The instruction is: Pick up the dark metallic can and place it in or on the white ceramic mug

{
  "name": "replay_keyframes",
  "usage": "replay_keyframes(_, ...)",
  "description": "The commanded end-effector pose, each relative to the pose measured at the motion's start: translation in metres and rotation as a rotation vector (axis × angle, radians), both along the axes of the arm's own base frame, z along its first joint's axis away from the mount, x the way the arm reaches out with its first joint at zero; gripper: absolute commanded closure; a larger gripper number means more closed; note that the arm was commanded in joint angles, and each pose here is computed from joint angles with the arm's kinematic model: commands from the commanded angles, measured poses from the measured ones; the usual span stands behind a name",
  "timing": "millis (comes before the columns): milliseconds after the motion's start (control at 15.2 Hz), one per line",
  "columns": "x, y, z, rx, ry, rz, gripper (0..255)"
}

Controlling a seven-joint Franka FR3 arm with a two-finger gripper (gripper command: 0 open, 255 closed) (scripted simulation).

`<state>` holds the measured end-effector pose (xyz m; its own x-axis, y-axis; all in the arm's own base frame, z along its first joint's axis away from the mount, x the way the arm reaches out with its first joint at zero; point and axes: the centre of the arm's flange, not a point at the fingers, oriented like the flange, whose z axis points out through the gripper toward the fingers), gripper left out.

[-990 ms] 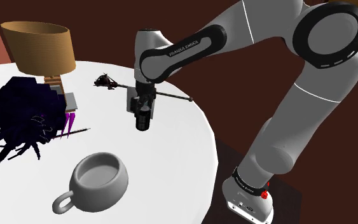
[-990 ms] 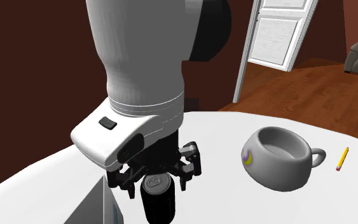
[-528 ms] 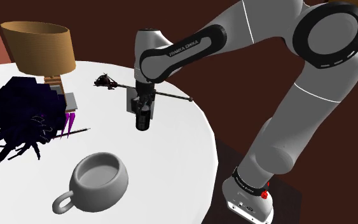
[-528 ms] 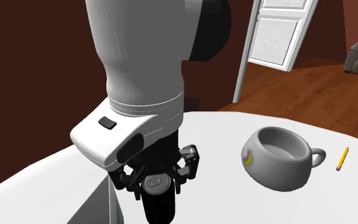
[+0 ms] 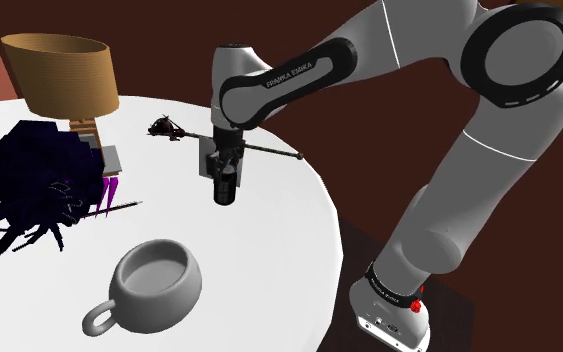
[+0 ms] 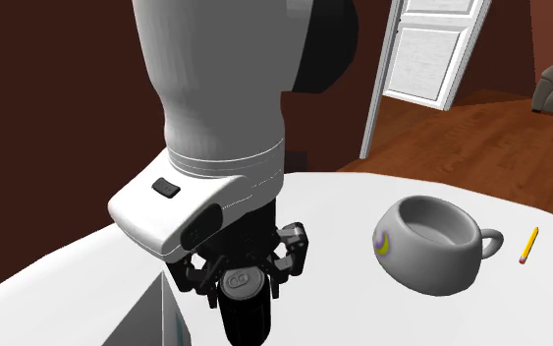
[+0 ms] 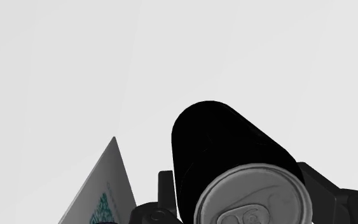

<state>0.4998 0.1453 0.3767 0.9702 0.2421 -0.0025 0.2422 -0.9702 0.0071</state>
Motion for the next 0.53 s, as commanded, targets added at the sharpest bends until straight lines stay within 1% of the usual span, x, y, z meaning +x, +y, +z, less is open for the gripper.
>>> replay_keyframes(0, 0.0, 0.0, 0.008, 0.0, 0.001, 0.0, 255)
replay_keyframes(462, 0.0, 0.0, 0.045, 0.0, 0.001, 0.0, 255)
